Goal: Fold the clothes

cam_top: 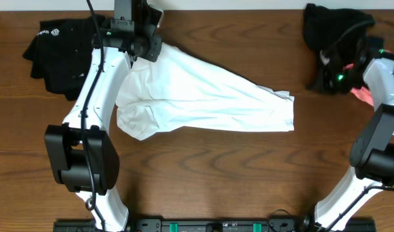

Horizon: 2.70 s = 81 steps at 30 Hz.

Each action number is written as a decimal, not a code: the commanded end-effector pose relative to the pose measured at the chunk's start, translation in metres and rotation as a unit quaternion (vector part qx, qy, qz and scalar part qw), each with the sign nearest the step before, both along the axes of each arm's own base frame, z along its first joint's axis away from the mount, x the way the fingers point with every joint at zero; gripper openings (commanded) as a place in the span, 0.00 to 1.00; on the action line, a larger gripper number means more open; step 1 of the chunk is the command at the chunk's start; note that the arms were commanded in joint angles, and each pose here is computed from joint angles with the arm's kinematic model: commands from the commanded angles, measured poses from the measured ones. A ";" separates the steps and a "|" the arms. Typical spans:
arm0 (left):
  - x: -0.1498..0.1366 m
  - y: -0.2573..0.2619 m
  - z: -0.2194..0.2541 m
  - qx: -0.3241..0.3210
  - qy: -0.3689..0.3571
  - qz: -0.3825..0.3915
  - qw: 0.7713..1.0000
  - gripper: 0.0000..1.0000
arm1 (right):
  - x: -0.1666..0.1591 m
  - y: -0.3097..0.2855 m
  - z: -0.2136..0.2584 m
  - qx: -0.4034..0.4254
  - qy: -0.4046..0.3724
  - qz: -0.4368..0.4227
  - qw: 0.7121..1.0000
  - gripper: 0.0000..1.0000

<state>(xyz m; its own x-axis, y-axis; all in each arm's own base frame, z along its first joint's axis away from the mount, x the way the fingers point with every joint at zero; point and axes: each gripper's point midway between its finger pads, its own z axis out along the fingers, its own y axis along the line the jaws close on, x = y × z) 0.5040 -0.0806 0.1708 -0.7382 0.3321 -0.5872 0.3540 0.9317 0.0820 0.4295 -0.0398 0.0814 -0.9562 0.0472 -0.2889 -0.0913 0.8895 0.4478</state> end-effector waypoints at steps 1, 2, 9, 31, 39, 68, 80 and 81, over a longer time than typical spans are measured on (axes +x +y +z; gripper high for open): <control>0.001 0.002 0.008 0.001 -0.006 0.007 1.000 0.06 | 0.022 0.014 0.030 -0.006 -0.057 0.034 0.998 0.05; 0.001 0.002 0.008 0.001 -0.006 0.007 1.000 0.06 | 0.024 0.020 0.032 -0.011 -0.063 0.047 0.997 0.06; 0.001 0.002 0.008 -0.003 -0.006 0.013 1.000 0.06 | 0.007 0.071 0.017 -0.042 -0.017 0.117 0.992 0.24; 0.001 0.002 0.008 -0.003 -0.006 0.013 1.000 0.06 | -0.066 0.046 -0.037 -0.114 0.176 0.031 0.977 0.52; 0.001 0.002 0.008 -0.003 -0.006 0.013 1.000 0.06 | -0.041 0.056 -0.044 -0.086 0.116 0.034 0.989 0.49; 0.001 0.002 0.008 -0.003 -0.007 0.013 1.000 0.06 | -0.007 0.072 -0.026 -0.075 0.036 0.069 0.994 0.01; 0.002 0.002 0.019 -0.006 -0.021 0.015 1.000 0.06 | 0.054 0.033 0.085 -0.109 -0.094 0.054 0.988 0.01; 0.001 0.002 0.021 -0.007 -0.023 0.015 1.000 0.06 | 0.051 0.032 0.085 -0.109 -0.089 0.056 0.988 0.01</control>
<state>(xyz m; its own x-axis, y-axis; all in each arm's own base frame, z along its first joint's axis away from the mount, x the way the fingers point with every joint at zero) 0.5043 -0.0807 0.1713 -0.7421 0.3184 -0.5898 0.3431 0.9364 0.0739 0.4826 0.0004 0.1555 -0.8964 -0.1142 -0.4284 -0.2315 0.9447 0.2324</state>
